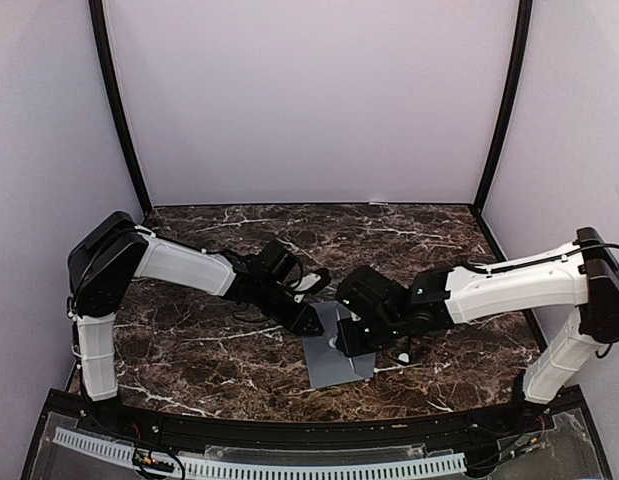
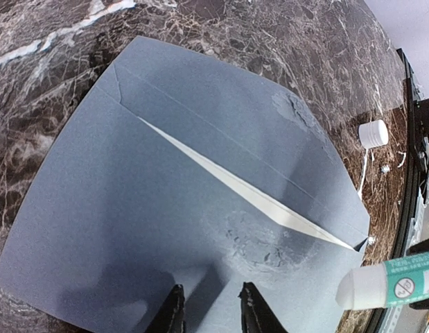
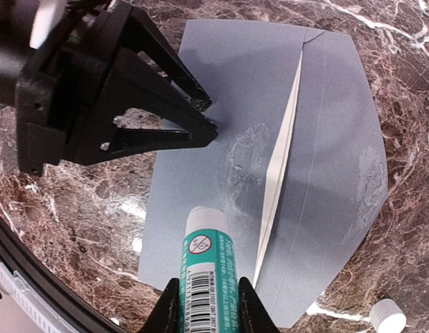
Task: Place the letter into the envelope and seal it
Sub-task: Adjust the solid glue, then paint the envelope at the center of the board.
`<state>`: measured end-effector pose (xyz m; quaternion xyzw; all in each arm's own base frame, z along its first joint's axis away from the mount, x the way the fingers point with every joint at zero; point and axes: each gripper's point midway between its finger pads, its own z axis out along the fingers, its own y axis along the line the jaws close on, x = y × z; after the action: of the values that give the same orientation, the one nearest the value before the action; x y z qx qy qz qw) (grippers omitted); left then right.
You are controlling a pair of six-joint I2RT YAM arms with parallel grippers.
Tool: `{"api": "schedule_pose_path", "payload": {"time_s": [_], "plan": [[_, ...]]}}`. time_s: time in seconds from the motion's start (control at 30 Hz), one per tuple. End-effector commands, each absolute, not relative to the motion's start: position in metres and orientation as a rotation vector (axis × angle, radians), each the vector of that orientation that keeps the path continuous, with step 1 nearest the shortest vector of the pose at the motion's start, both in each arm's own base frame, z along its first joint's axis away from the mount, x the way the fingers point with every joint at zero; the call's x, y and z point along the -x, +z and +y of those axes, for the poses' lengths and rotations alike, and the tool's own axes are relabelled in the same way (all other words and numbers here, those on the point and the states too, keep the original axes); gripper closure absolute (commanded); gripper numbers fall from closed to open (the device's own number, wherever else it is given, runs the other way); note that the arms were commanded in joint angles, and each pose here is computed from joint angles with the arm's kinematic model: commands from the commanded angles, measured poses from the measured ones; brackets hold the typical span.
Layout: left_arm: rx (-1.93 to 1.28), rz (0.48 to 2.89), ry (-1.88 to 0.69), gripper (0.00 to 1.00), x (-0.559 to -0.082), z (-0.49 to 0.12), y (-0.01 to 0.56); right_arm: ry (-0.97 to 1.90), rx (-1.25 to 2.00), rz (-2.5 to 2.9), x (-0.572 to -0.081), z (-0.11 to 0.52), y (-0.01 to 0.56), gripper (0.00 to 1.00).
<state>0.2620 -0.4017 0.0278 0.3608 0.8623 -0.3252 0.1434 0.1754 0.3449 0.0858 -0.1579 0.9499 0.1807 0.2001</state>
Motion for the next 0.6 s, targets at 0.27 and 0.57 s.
{"api": "schedule_pose_path", "payload": {"time_s": [0.27,0.57], "plan": [[-1.051,2.569,-0.849,0.73,-0.26,-0.39,0.012,0.369,0.392,2.679,-0.182,0.341,0.072,0.93],[-1.054,2.568,-0.867,0.75,-0.258,-0.391,0.013,0.323,0.405,2.684,-0.185,0.343,0.066,0.94]]}}
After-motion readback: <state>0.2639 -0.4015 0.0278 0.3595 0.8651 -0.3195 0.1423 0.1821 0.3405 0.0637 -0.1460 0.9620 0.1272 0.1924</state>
